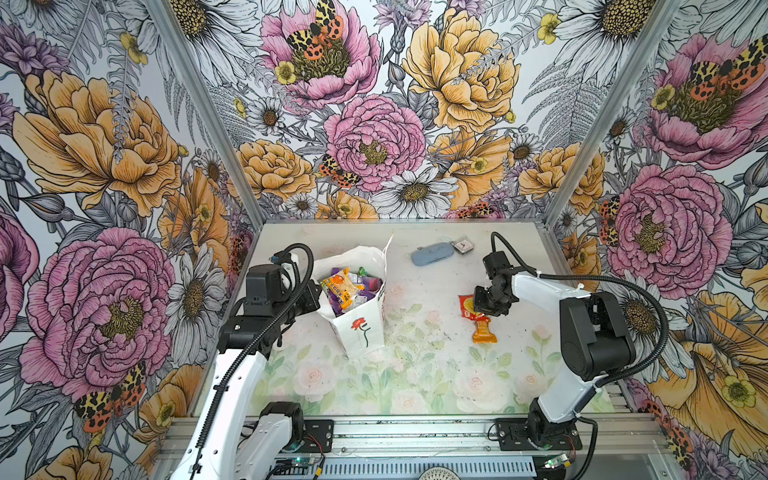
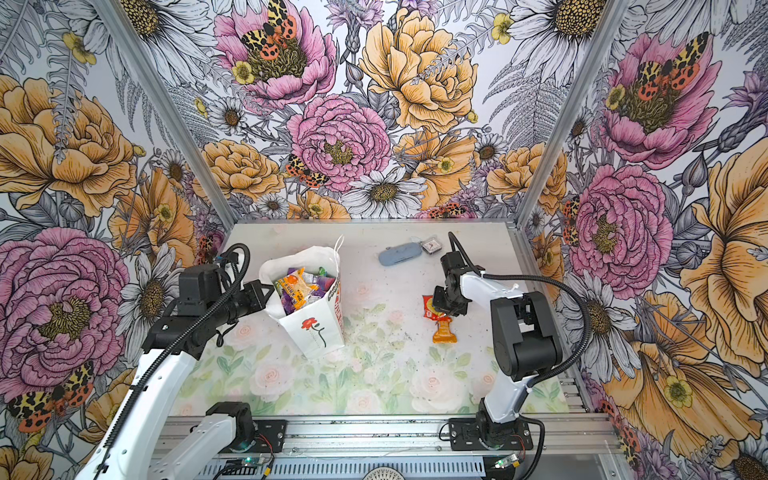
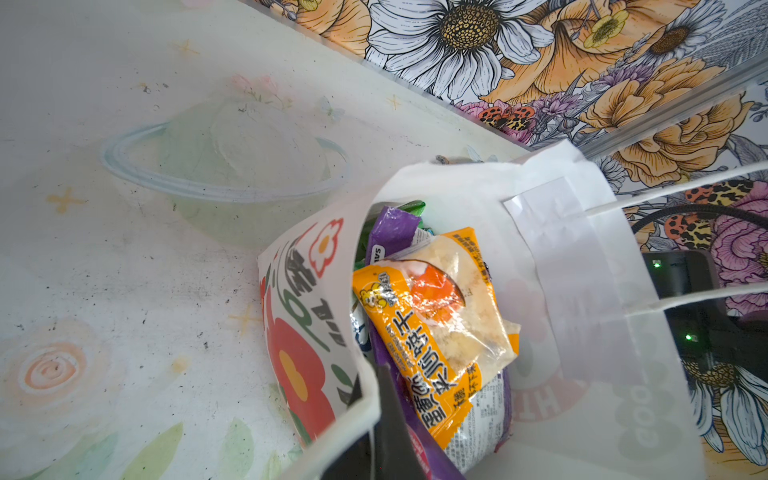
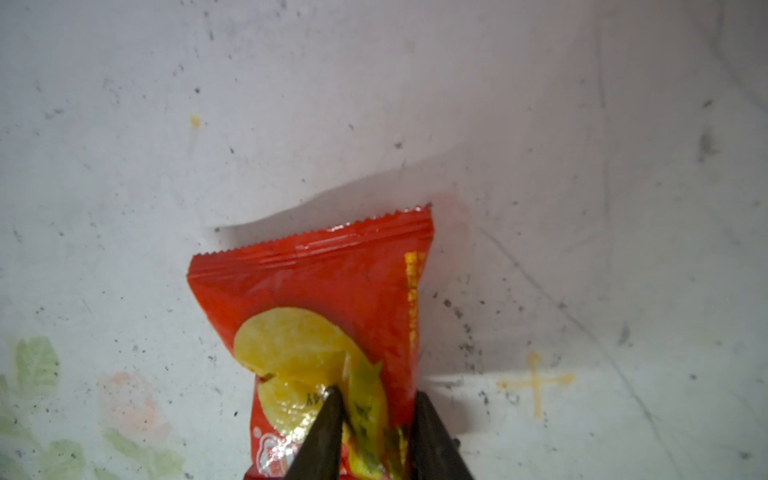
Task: Place the snacks into the paper bag
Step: 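Lower the right gripper and close it on the red-and-yellow candy pack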
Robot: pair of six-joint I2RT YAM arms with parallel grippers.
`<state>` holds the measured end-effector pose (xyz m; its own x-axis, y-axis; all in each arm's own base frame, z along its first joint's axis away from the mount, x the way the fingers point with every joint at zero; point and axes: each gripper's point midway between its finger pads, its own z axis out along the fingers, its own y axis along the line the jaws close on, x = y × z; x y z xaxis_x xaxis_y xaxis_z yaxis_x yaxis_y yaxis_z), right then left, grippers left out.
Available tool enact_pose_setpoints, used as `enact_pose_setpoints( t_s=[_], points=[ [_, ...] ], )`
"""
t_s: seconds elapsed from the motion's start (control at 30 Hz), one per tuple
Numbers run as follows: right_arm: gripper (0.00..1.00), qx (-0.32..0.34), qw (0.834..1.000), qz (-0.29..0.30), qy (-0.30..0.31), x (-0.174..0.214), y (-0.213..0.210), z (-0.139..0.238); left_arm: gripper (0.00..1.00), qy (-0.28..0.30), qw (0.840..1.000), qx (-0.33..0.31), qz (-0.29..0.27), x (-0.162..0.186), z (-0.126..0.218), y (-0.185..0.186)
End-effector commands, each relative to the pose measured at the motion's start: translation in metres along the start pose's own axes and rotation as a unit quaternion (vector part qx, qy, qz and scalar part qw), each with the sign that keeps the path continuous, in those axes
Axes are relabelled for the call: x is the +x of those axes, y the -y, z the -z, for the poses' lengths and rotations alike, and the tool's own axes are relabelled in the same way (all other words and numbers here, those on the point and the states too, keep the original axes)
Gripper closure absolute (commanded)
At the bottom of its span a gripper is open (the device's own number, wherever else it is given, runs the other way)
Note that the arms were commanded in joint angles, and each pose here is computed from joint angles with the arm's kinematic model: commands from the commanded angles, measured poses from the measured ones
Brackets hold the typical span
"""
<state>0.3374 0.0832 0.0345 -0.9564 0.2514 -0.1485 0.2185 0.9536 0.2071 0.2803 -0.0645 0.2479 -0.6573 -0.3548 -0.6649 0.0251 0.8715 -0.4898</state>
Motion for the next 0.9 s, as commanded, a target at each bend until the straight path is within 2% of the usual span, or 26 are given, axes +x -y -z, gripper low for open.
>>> enact_pose_setpoints(
  t_s=[0.0, 0.17, 0.47, 0.87],
  points=[
    [0.75, -0.01, 0.999, 0.006, 0.033, -0.01, -0.008, 0.016, 0.96, 0.06, 0.997, 0.03, -0.022, -0.028, 0.012, 0.016],
    [0.87, -0.015, 0.999, 0.003, 0.04, -0.008, -0.009, 0.018, 0.96, 0.064, 0.997, 0.03, -0.024, -0.028, 0.015, 0.017],
    [1.0, -0.04, 0.998, 0.005, 0.056, -0.003, -0.024, 0.033, 0.96, 0.066, 0.997, 0.032, -0.025, -0.028, 0.016, 0.018],
    [1.0, -0.081, 0.992, 0.004, 0.097, 0.026, -0.047, 0.072, 0.95, 0.063, 0.997, 0.034, -0.034, -0.024, 0.015, 0.022]
  ],
)
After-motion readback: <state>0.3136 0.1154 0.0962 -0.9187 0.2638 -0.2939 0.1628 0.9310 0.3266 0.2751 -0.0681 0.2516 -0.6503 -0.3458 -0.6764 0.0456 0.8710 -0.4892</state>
